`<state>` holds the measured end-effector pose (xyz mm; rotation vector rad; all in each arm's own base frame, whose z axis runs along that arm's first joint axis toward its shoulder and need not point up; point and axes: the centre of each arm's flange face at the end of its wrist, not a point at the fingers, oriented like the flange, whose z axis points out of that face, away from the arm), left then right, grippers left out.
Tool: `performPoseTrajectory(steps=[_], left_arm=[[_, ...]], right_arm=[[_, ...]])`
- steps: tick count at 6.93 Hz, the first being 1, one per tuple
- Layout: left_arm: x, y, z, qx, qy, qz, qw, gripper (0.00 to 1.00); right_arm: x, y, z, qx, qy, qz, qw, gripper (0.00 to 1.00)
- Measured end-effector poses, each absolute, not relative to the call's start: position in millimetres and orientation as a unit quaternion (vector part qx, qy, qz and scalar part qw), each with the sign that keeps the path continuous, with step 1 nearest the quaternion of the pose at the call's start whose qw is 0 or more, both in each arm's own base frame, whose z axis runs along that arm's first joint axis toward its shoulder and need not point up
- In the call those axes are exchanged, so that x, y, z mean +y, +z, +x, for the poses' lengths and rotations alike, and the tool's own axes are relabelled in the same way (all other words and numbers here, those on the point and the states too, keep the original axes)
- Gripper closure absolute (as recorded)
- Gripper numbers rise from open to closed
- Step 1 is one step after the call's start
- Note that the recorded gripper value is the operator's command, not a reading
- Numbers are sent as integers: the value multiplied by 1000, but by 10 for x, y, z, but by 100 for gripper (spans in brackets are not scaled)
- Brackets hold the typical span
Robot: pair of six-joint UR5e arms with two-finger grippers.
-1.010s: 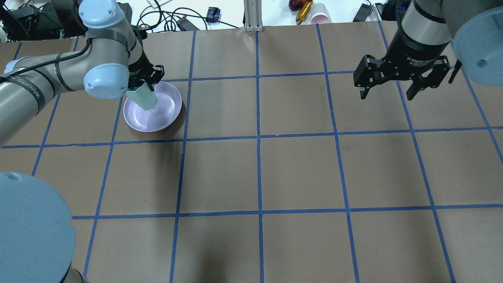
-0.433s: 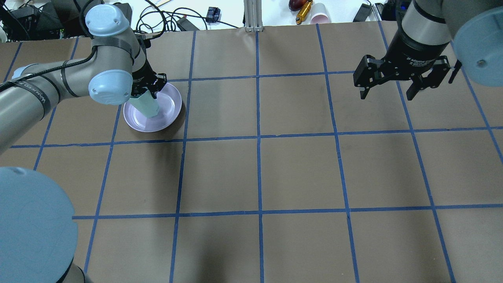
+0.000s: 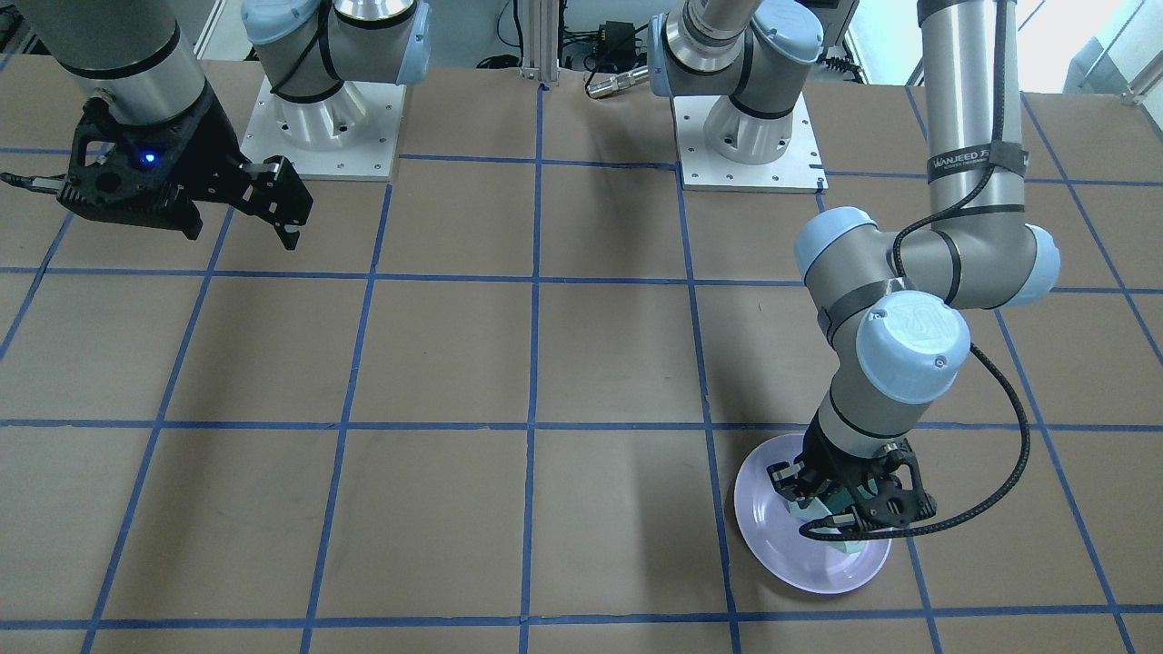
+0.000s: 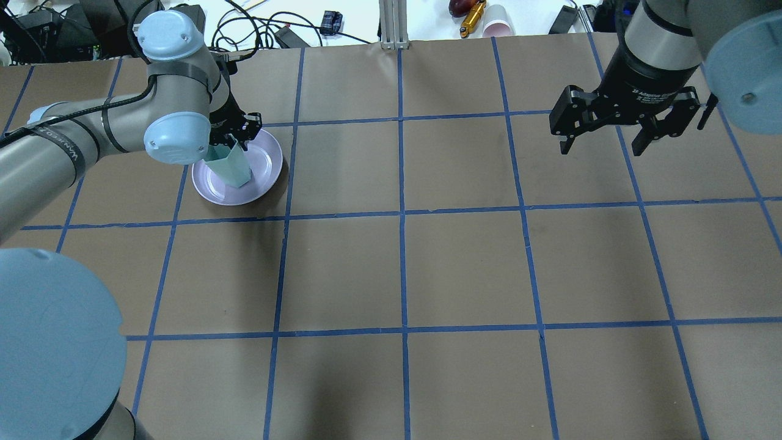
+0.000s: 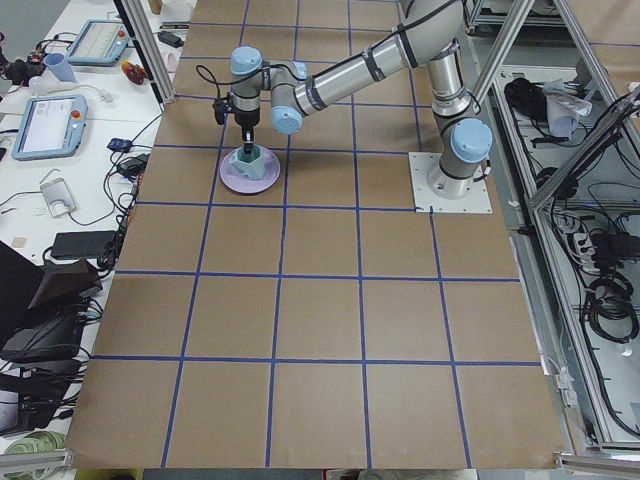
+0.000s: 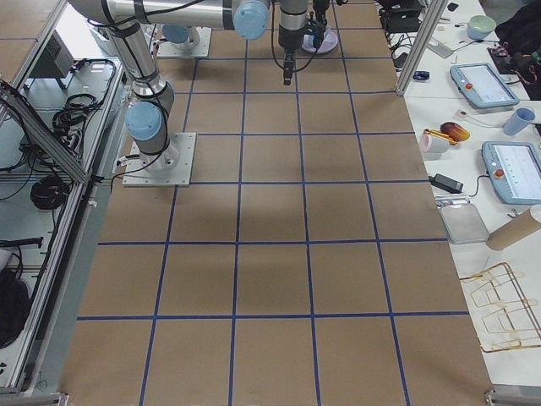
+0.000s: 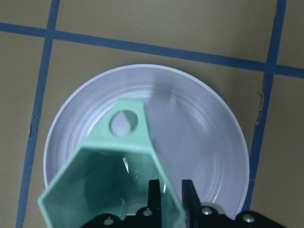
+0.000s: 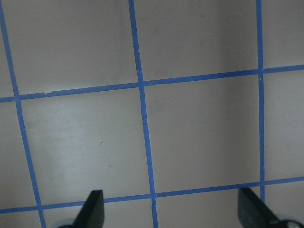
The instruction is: Flip cup and place on plate
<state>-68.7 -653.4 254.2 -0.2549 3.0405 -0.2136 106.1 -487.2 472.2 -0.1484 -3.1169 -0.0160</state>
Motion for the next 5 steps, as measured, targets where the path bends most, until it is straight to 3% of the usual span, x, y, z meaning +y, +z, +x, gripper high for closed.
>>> performPoseTrajectory(steps=[5], left_arm=[[-6414,3250,-740,994,-71,-78,23,0]], right_arm=[[-4872,4722,1062,-999,-5,-48,10,0]])
